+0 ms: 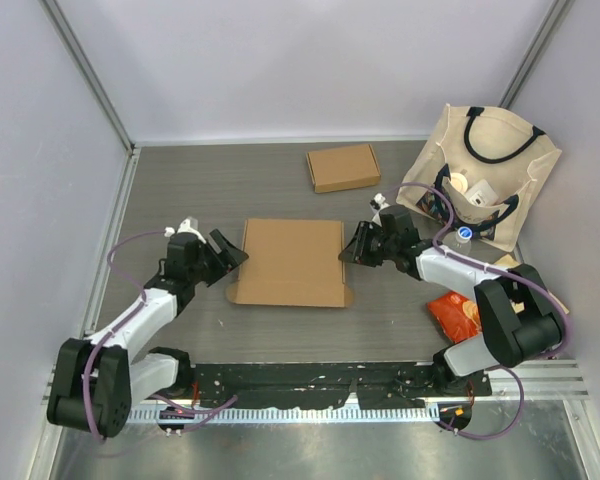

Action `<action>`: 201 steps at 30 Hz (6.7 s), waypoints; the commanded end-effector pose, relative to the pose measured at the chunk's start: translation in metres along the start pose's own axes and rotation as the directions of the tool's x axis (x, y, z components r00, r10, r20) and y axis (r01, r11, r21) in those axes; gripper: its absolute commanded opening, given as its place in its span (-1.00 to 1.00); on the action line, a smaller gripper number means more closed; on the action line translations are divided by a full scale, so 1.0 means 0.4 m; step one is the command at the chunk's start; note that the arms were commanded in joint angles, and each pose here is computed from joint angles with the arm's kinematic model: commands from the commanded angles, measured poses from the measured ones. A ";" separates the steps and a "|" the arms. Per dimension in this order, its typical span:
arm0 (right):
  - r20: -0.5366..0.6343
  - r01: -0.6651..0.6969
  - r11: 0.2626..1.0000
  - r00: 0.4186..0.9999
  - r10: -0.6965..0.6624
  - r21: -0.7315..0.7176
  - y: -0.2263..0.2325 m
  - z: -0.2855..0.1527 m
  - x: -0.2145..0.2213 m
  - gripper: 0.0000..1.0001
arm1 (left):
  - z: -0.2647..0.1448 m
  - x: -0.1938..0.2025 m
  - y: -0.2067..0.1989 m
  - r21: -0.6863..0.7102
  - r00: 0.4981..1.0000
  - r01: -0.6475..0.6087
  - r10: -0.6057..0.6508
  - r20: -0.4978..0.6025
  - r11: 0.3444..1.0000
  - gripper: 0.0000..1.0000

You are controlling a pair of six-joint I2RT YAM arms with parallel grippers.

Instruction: Fold the paper box

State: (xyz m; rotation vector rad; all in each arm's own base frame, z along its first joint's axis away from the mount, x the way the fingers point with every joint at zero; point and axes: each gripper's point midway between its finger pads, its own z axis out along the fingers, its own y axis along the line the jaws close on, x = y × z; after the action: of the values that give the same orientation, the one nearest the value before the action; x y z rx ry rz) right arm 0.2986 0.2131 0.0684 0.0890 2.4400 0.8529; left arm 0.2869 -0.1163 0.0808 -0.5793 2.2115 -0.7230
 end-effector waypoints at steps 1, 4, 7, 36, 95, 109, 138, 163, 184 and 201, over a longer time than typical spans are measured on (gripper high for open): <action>0.049 -0.011 0.998 0.999 0.009 0.055 -0.056 0.008 -0.013 -0.42 | 0.014 -0.043 -0.064 0.111 0.999 -0.002 -0.003 0.043 0.994 0.59; 0.027 -0.039 0.996 0.999 0.036 0.081 -0.093 0.003 0.016 -0.47 | 0.021 -0.032 -0.064 0.133 0.999 0.008 -0.013 0.038 0.991 0.89; 0.017 -0.049 0.994 0.999 0.048 0.101 -0.129 0.001 0.036 -0.51 | 0.036 -0.014 -0.069 0.147 1.000 0.010 -0.008 -0.014 0.989 0.89; 0.035 -0.221 0.951 0.975 0.219 0.216 -0.283 -0.010 0.057 -0.62 | 0.077 0.066 -0.089 0.290 0.983 0.157 -0.121 -0.138 0.944 0.85; 0.188 0.997 0.023 0.009 -0.982 0.073 0.599 -0.223 0.188 0.61 | -0.246 0.106 -0.207 -0.220 0.483 0.736 -0.725 -0.491 0.640 -0.37; 0.104 0.997 -0.024 -0.032 -0.994 0.078 0.564 -0.114 0.175 0.58 | -0.256 0.105 -0.267 -0.251 0.404 0.748 -0.721 -0.564 0.615 -0.34; -0.060 0.983 -0.085 -0.076 -0.995 0.161 0.532 -0.159 0.044 -0.15 | -0.265 -0.095 -0.223 0.146 0.831 0.508 -0.439 -0.340 0.849 0.99; -0.303 0.905 0.359 0.285 -0.909 -0.226 0.423 -0.109 -0.004 0.01 | -0.302 -0.217 -0.350 0.603 0.951 -0.299 0.179 0.252 0.739 0.68; -0.260 0.882 0.387 0.321 -0.911 -0.268 0.419 -0.091 -0.027 0.02 | -0.178 -0.182 -0.470 0.555 0.790 -0.592 0.557 0.256 0.584 0.05; -0.243 0.895 0.390 0.337 -0.910 -0.219 0.421 -0.078 -0.048 -0.06 | -0.161 -0.147 -0.506 0.532 0.803 -0.564 0.569 0.177 0.631 -1.00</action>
State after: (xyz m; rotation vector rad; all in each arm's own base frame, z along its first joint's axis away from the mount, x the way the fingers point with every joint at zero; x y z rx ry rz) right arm 0.2753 0.3039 0.1897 -1.5085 2.2230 0.2602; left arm 0.3109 -0.2050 0.2458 0.4357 1.9308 -0.9823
